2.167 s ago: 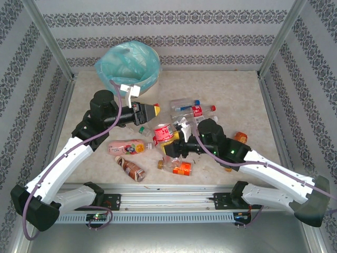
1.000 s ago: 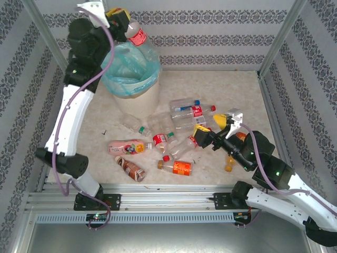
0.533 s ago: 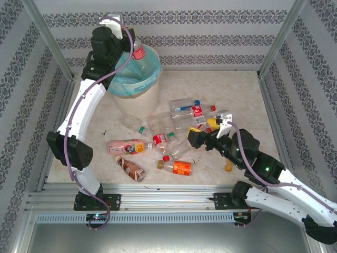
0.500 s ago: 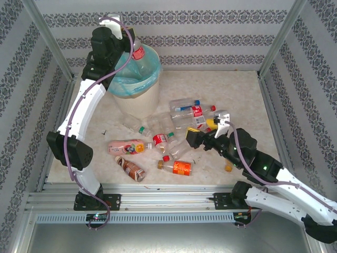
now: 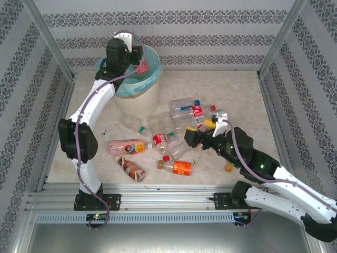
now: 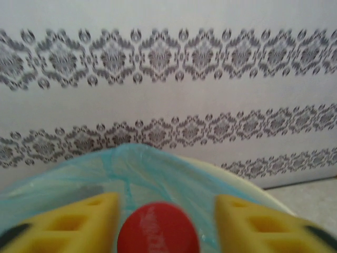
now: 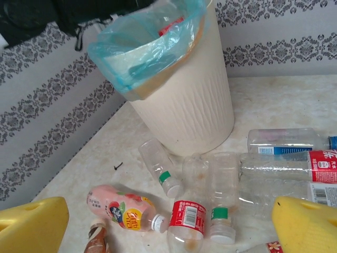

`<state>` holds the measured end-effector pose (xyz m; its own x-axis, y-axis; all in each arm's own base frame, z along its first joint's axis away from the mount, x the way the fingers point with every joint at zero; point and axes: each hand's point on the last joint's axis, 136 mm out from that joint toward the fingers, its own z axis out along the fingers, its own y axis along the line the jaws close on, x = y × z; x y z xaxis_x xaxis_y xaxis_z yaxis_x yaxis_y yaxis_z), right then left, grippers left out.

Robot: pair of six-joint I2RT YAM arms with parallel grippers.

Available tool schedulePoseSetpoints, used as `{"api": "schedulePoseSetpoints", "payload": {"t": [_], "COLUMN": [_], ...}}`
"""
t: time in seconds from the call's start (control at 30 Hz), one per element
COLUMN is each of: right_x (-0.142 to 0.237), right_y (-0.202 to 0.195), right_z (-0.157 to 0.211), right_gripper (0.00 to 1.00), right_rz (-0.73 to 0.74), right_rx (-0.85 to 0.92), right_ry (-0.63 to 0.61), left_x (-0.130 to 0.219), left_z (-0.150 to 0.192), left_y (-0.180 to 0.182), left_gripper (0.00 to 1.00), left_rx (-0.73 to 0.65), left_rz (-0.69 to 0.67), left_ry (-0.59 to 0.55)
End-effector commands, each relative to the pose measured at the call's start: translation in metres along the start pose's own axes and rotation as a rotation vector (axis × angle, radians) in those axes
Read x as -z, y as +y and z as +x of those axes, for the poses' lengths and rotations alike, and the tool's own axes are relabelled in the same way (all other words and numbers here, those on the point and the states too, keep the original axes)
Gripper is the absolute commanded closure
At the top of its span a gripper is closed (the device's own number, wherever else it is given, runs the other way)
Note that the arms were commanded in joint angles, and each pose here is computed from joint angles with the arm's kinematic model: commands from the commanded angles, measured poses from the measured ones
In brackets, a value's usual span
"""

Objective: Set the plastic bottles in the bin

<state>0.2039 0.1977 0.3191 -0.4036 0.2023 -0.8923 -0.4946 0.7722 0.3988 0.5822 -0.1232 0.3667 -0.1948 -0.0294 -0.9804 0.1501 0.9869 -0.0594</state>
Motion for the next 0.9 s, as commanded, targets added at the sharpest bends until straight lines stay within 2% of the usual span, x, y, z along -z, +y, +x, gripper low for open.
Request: {"api": "schedulePoseSetpoints", "payload": {"t": [0.0,0.23,0.43,0.6,0.73,0.83,0.87], "right_x": [0.005,0.01,0.02,0.022,0.003,-0.021,-0.028], "right_y": [-0.005,-0.013,-0.049,-0.085,-0.109,-0.121,-0.124], "right_z": [-0.002,-0.001,-0.003,0.004,0.02,0.034,0.037], "right_gripper": [0.02,0.02,0.02,0.02,0.03,0.19,0.21], "right_rz": [0.016,0.051,0.268,0.506,0.587,0.558,0.548], "right_rx": [-0.041,-0.053,-0.022,0.032,-0.071,-0.188,-0.21], "right_ry": [-0.03,-0.032,-0.017,0.136,0.292,0.364,0.373], "left_x": [0.012,0.03,0.06,0.105,0.151,0.185,0.194], "left_z": [-0.025,-0.048,-0.065,-0.077,-0.075,-0.063,-0.056], "left_y": [0.001,-0.003,-0.006,-0.019,-0.047,-0.074,-0.084], "left_gripper": [0.28,0.27,0.27,0.29,0.3,0.31,0.32], "left_rx": [0.016,0.036,0.052,0.061,-0.006,-0.067,-0.086], "left_rz": [0.011,0.034,0.053,0.105,0.158,0.213,0.241], "left_ry": [-0.05,-0.075,-0.073,-0.052,-0.049,-0.05,-0.046]}}
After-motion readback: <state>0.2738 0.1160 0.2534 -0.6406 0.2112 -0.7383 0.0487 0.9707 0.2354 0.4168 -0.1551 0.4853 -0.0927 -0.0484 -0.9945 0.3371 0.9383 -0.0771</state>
